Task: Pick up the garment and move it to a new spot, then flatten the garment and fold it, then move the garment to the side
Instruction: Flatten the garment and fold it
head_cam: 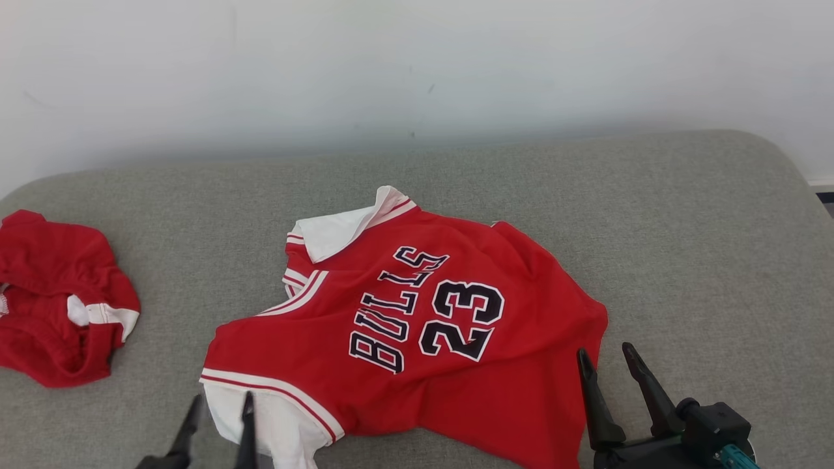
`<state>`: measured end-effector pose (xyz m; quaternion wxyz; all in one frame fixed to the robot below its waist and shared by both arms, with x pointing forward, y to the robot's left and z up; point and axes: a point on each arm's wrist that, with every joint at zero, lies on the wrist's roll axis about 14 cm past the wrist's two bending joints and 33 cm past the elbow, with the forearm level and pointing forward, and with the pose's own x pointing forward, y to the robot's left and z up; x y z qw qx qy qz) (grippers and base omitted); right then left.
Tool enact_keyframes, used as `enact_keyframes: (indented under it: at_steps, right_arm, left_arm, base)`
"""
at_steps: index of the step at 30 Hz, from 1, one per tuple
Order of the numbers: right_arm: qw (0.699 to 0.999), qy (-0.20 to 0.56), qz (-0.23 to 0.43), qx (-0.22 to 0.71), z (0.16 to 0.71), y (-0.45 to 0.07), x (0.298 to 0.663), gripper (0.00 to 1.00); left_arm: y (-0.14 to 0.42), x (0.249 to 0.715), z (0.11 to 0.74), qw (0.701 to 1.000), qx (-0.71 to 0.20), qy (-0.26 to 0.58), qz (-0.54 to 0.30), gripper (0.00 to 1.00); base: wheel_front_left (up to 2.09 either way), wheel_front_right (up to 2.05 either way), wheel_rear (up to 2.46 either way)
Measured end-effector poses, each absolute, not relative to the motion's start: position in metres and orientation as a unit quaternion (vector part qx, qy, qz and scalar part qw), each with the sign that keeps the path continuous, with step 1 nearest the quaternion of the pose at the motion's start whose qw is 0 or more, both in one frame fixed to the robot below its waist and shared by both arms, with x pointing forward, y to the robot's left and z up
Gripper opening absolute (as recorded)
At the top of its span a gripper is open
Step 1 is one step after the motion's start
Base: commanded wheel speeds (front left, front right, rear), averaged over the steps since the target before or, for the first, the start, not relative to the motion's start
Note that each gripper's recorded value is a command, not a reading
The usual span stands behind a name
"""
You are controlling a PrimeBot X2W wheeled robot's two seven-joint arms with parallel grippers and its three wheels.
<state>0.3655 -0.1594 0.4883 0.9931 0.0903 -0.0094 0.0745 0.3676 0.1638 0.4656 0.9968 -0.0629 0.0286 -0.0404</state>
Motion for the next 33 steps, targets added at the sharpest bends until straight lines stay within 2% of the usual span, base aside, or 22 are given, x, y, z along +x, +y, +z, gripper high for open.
enact_keyframes:
  at_steps: [7, 22, 23, 25, 26, 33]
  right_arm:
    - [0.994, -0.005, 0.068, 0.088, 0.486, -0.165, 0.364, 1.00]
    - [0.996, 0.001, 0.048, 0.079, 0.481, -0.181, 0.362, 1.00]
    - [0.996, 0.001, 0.047, 0.079, 0.481, -0.182, 0.362, 1.00]
    - [0.996, 0.001, 0.046, 0.079, 0.481, -0.183, 0.361, 1.00]
    - [0.996, 0.000, 0.046, 0.079, 0.482, -0.183, 0.361, 1.00]
    - [0.996, -0.002, 0.047, 0.080, 0.483, -0.180, 0.358, 1.00]
  left_arm:
    - [0.182, 0.360, 0.440, 0.995, -0.070, 0.076, -0.009, 1.00]
    - [0.175, 0.364, 0.384, 0.981, -0.095, 0.168, -0.005, 1.00]
    - [0.173, 0.364, 0.382, 0.981, -0.097, 0.171, -0.008, 0.92]
    - [0.172, 0.366, 0.381, 0.979, -0.107, 0.172, -0.007, 0.03]
    - [0.172, 0.367, 0.381, 0.979, -0.106, 0.173, -0.008, 0.00]
    - [0.174, 0.372, 0.401, 0.985, -0.107, 0.136, -0.012, 0.00]
  base:
    - [0.00, 0.00, 0.00]
    - [0.00, 0.00, 0.00]
    - [0.00, 0.00, 0.00]
    - [0.00, 0.00, 0.00]
    - [0.00, 0.00, 0.00]
    - [0.00, 0.00, 0.00]
